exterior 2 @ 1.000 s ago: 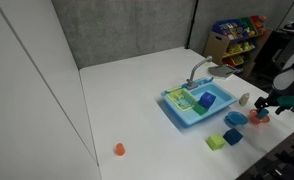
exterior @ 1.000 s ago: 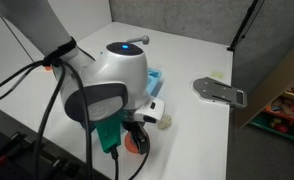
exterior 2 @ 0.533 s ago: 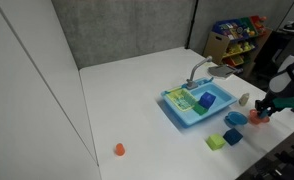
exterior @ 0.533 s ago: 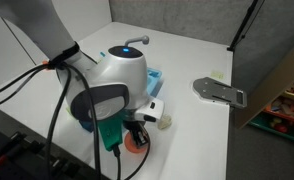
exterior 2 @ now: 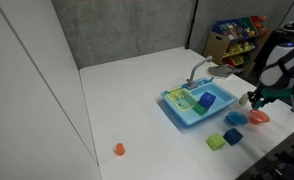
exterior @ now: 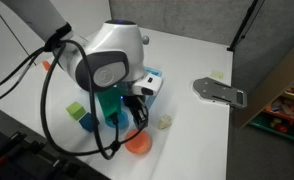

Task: Remove the blue plate from the orange plate and put it in the dishes drying rack

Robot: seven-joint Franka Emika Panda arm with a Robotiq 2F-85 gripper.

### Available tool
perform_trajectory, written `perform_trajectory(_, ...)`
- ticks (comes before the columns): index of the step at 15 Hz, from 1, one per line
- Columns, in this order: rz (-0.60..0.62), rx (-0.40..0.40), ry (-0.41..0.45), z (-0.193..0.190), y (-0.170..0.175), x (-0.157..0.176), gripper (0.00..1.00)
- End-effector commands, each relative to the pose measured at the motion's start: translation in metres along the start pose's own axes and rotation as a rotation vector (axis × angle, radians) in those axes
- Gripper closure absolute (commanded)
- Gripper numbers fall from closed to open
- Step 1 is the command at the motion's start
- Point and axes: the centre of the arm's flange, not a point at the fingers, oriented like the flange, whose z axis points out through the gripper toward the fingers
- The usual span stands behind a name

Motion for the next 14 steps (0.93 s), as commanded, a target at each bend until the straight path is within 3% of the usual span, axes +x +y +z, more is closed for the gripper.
perform_trajectory(1,0.031,-0.029,0.001,-0.042,-0.015,0.016,0.84)
perform_trajectory(7,0.019,0.003,-0.031,-0.076,-0.044,0.046,0.84)
perform_trajectory(14,-0.034,0.088,-0.083,-0.085,-0.103,0.06,0.84)
